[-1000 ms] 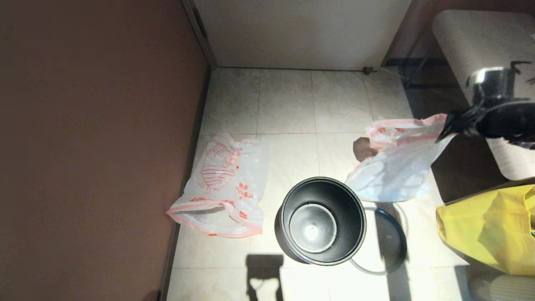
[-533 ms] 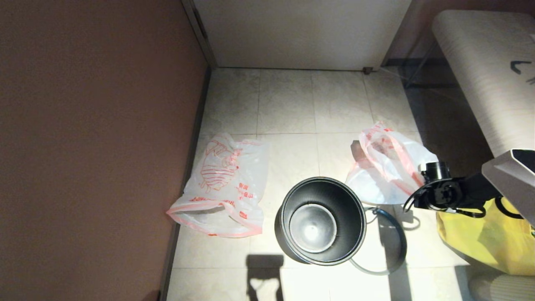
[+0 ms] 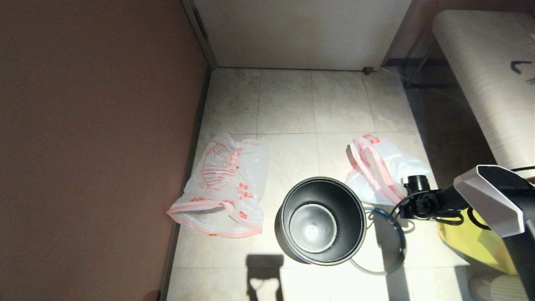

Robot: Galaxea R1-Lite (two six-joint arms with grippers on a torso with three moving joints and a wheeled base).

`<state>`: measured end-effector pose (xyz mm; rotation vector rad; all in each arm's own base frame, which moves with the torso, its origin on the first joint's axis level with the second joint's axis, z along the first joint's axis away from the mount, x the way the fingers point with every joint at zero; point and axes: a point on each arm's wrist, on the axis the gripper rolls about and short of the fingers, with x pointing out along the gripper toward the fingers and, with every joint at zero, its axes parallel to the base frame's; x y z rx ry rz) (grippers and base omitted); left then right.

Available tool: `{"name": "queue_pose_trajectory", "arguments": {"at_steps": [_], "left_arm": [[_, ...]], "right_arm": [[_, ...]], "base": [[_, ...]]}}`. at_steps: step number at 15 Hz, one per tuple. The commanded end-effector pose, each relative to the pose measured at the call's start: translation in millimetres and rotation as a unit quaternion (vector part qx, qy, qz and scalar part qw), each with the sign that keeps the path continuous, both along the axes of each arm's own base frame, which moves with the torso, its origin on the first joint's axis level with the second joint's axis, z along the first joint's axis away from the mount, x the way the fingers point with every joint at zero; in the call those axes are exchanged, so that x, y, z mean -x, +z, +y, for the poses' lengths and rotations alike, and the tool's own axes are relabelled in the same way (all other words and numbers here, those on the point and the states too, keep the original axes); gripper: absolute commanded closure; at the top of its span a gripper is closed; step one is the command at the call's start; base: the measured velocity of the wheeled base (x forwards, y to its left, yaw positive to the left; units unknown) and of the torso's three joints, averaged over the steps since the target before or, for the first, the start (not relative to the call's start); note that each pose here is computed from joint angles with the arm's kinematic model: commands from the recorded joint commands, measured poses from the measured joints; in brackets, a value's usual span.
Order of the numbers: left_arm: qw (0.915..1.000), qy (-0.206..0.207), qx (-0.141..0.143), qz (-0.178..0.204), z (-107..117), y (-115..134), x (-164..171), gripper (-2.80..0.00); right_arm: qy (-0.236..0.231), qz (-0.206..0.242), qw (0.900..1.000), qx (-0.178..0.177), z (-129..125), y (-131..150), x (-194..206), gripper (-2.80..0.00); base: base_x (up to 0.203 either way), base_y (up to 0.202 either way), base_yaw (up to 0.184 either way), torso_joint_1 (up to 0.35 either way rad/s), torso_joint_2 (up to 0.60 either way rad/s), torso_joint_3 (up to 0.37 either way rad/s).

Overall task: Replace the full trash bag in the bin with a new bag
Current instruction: Place the trash bag on the floor

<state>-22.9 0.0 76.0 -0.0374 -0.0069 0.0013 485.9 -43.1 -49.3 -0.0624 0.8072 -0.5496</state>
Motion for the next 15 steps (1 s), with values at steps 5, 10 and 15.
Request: {"name": "queue_pose_trajectory", "arguments": {"at_steps": [5,10,15], "left_arm": [[1.0000,0.000,0.000,0.000,0.0,-0.2,0.0,0.00],[1.0000,0.000,0.000,0.000,0.0,0.0,0.0,0.00],[1.0000,0.000,0.000,0.000,0.0,0.1,0.0,0.00]], "right_arm": [[-0.025,-0.064,0.997,-0.023,24.2,94.5,43.0,-2.80],[-0.012,-0.117,0.987,-0.108,59.9,188.2,105.8,-2.80],[0.026,-0.152,0.948,-0.278,72.7,235.1,137.6,-2.80]], "base": [[0.000,0.000,0.000,0.000,0.00,0.000],[0.000,0.000,0.000,0.000,0.00,0.000],[0.000,0.000,0.000,0.000,0.00,0.000]]}}
